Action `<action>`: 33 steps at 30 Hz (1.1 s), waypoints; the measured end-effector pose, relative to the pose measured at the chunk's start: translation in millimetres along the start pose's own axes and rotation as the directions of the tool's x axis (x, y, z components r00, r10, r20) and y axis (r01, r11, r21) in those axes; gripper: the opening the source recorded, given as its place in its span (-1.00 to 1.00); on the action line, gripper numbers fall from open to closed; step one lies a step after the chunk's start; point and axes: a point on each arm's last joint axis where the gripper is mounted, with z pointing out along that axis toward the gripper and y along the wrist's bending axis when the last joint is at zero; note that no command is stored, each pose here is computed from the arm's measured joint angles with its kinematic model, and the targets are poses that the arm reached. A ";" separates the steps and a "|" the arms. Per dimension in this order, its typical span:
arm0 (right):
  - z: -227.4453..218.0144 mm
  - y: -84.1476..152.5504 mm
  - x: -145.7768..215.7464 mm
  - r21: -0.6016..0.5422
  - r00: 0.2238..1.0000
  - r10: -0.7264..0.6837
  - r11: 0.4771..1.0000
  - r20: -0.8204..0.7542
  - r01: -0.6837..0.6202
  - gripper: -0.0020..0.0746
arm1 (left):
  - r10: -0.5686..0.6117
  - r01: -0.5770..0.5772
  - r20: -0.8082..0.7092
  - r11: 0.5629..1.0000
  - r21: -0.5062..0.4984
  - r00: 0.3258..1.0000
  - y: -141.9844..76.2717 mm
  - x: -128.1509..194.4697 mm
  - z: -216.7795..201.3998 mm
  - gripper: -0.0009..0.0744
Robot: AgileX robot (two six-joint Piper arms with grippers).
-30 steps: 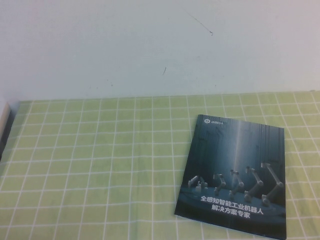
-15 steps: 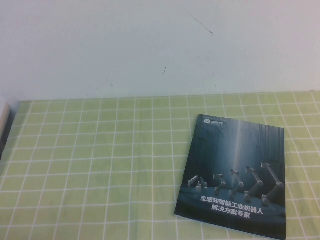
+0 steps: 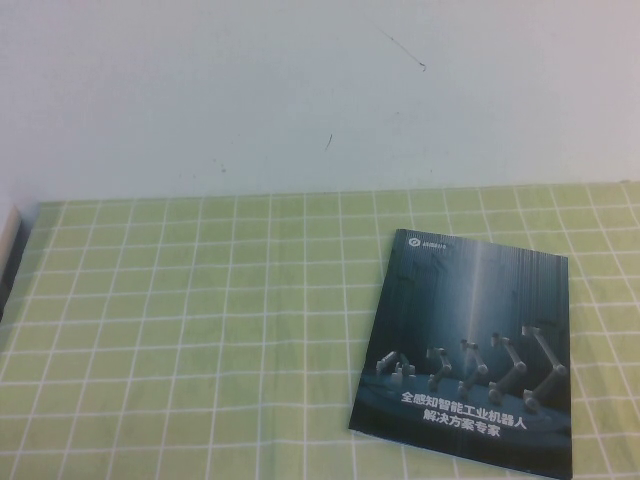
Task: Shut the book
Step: 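Close the open booklet and leave it lying on the table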
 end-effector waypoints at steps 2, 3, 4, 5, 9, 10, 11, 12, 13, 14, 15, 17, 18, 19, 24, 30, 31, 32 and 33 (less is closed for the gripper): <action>0.0 0.1 -0.1 -0.001 1.000 0.001 1.000 0.001 -0.001 -0.96 | 0.000 0.000 0.000 1.000 0.000 1.000 0.0 0.0 0.0 -0.98; 0.3 -0.2 0.0 0.005 1.000 0.002 1.000 0.009 -0.002 -0.96 | 0.000 0.000 -0.001 1.000 0.000 1.000 0.0 0.0 0.0 -0.98; 1.0 -0.3 1.5 0.014 1.000 0.002 1.000 0.022 -0.002 -0.96 | 0.000 0.000 -0.001 1.000 0.000 1.000 0.0 0.0 0.0 -0.98; 1.2 -0.1 3.1 0.023 0.999 0.002 1.000 0.037 -0.003 -0.96 | -0.002 0.002 0.000 1.000 0.001 1.000 -0.1 0.0 0.0 -0.98; 1.2 -1.9 11.1 0.107 0.992 -0.004 0.994 0.126 -0.010 -0.96 | -0.002 0.002 -0.002 1.000 0.001 1.000 -0.1 0.2 0.0 -0.98; 0.7 -3.7 14.2 0.149 0.988 0.000 0.989 0.156 -0.024 -0.96 | -0.002 0.002 -0.002 1.000 0.001 1.000 -0.1 0.2 0.0 -0.98; 1.1 -5.3 18.0 0.186 0.984 0.009 0.982 0.179 -0.043 -0.96 | -0.002 0.002 -0.002 1.000 0.001 1.000 -0.1 0.2 0.0 -0.98; 1.0 -7.8 22.2 0.236 0.976 0.024 0.969 0.216 -0.076 -0.96 | -0.002 0.002 -0.002 1.000 0.001 1.000 -0.1 0.2 0.0 -0.98; 1.5 -10.3 27.4 0.284 0.965 0.044 0.951 0.257 -0.119 -0.96 | -0.002 0.002 -0.002 1.000 0.001 1.000 -0.1 0.2 0.0 -0.98; 2.6 -12.8 33.2 0.329 0.953 0.065 0.930 0.297 -0.166 -0.96 | -0.002 0.002 -0.002 1.000 0.001 1.000 -0.1 0.2 0.0 -0.98; 3.8 -15.1 38.5 0.364 0.941 0.083 0.908 0.329 -0.207 -0.96 | -0.002 0.002 -0.002 1.000 0.001 1.000 -0.1 0.2 0.0 -0.98; 8.5 -19.1 52.1 0.438 0.917 0.093 0.857 0.388 -0.272 -0.96 | -0.002 0.002 -0.002 1.000 0.001 1.000 -0.1 0.2 0.0 -0.98; 9.7 -20.0 56.0 0.458 0.910 0.089 0.842 0.404 -0.286 -0.96 | -0.002 0.002 -0.002 1.000 0.001 1.000 -0.1 0.2 0.0 -0.98; 14.0 -20.8 63.8 0.479 0.902 0.094 0.822 0.421 -0.309 -0.96 | 0.001 -0.001 -0.002 1.000 0.001 1.000 -0.1 0.2 0.0 -0.98; 27.6 -18.4 85.0 0.471 0.899 0.174 0.802 0.403 -0.366 -0.96 | 0.001 -0.001 -0.002 1.000 0.001 1.000 -0.1 0.2 0.0 -0.98; 26.6 -17.6 85.7 0.472 0.895 0.168 0.801 0.412 -0.368 -0.96 | 0.000 0.000 -0.002 1.000 0.001 1.000 -0.1 0.2 0.0 -0.98; 26.7 -17.5 86.0 0.472 0.896 0.171 0.801 0.409 -0.368 -0.96 | 0.000 0.000 -0.002 1.000 0.001 1.000 -0.1 0.2 0.0 -0.98; 26.8 -17.5 86.0 0.472 0.896 0.171 0.801 0.409 -0.368 -0.96 | -0.001 0.001 -0.002 1.000 0.001 1.000 -0.1 0.2 0.0 -0.98; 26.8 -17.5 86.0 0.472 0.896 0.171 0.801 0.409 -0.368 -0.96 | -0.001 0.001 -0.002 1.000 0.001 1.000 -0.1 0.2 0.0 -0.98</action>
